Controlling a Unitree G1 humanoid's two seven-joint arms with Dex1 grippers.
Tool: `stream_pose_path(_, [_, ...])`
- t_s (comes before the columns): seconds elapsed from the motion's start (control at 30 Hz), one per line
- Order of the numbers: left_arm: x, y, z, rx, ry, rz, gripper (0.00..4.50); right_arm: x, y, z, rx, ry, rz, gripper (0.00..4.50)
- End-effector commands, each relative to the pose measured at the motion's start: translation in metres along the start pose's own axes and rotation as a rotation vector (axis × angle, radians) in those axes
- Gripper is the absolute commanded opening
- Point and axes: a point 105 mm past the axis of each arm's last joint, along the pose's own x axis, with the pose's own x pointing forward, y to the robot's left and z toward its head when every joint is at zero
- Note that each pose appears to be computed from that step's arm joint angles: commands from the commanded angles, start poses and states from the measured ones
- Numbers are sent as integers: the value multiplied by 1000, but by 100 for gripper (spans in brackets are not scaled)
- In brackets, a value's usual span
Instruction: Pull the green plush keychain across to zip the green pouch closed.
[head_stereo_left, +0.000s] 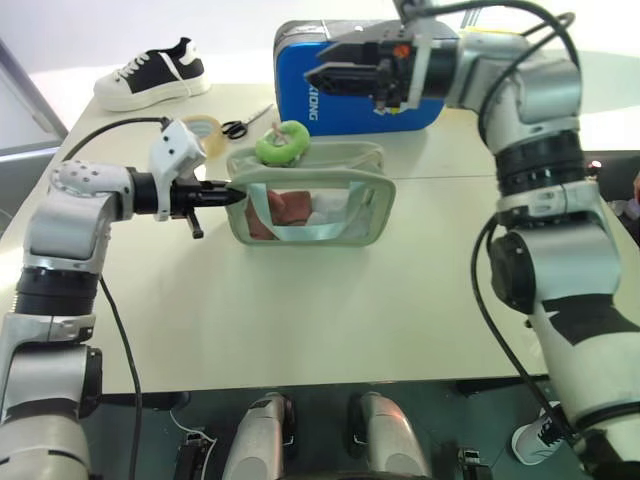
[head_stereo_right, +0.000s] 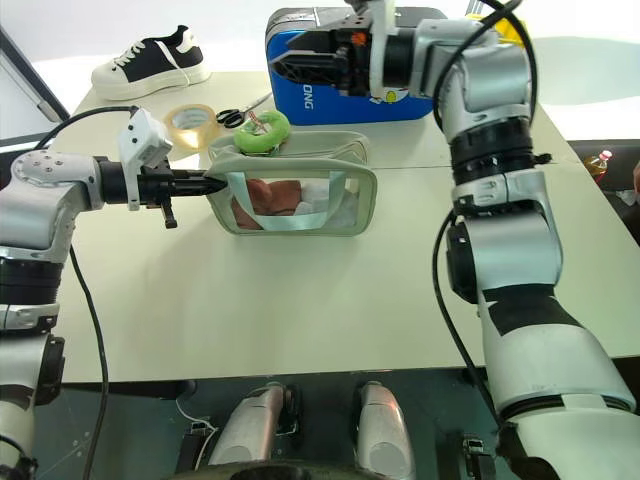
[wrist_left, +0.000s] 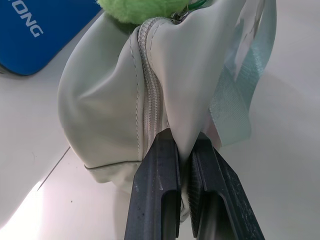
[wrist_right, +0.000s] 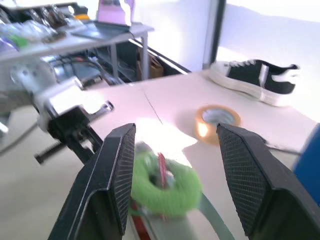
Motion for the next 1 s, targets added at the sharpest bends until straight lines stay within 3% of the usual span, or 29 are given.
stream_pose_path(0.03, [-2,2,16,64,-37,9,0,24,2,-15,67,55,-5,261])
stream_pose_path(0.27, [1,-2,17,82,-35,-2,0,38,1,-59,74,216,-24,261])
stream_pose_path(0.57, [2,0,16,84,-39,5,0,36,1,-59,-174,255,9,261])
stream_pose_path(0.67, [4,1,18,86,-45,6,0,34,1,-56,-264,264,12,177])
stream_pose_path(0.73, [6,1,18,89,-49,6,0,32,0,-57,-289,269,12,75])
stream_pose_path(0.8, [7,3,18,92,-51,8,0,30,-1,-56,-311,268,6,2])
stream_pose_path(1.0, [9,4,19,98,-58,9,0,14,-8,-38,-330,229,-31,2])
